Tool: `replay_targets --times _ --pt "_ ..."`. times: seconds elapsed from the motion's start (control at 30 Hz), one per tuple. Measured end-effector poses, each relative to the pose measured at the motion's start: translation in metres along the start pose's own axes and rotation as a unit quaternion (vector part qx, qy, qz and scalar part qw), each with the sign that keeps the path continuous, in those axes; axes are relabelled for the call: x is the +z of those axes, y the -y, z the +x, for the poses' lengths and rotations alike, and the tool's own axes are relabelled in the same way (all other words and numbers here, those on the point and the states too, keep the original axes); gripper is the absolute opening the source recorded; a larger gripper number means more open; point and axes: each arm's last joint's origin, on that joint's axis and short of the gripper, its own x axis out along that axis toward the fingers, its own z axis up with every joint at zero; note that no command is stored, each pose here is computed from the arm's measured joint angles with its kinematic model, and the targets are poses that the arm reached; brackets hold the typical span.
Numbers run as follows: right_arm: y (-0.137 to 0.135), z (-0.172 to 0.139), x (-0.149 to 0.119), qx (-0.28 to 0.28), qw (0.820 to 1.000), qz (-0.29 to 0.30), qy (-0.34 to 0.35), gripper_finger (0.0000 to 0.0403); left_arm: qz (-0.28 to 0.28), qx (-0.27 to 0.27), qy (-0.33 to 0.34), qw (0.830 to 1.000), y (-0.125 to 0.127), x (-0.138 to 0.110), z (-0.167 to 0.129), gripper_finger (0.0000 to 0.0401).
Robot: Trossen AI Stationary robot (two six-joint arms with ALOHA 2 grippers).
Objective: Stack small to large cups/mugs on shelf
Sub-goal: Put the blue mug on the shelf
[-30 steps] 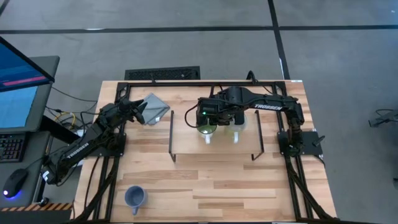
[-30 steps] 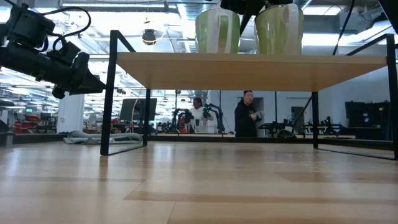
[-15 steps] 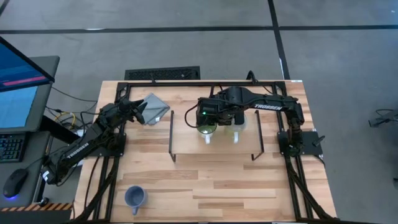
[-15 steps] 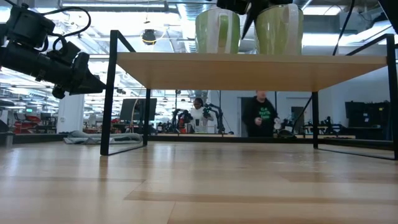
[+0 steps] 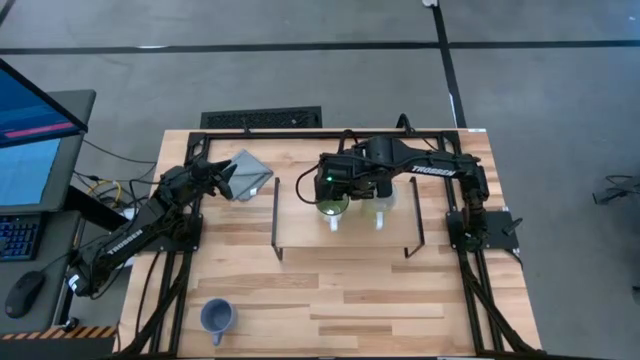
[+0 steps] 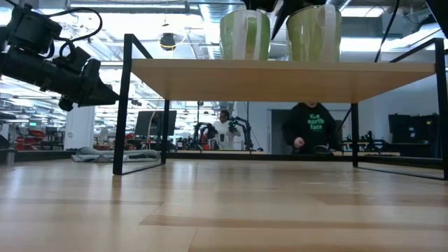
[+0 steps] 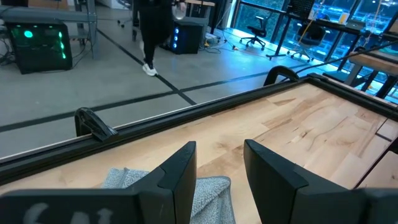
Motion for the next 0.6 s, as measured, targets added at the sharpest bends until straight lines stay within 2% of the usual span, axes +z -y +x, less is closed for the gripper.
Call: replay_targets --times 0.6 --pt "0.0014 -0.0057 0.0100 0.010 1.000 -0.023 0.007 0.0220 0.000 0.000 0.000 1.000 0.0000 0.0000 0.0000 0.0125"
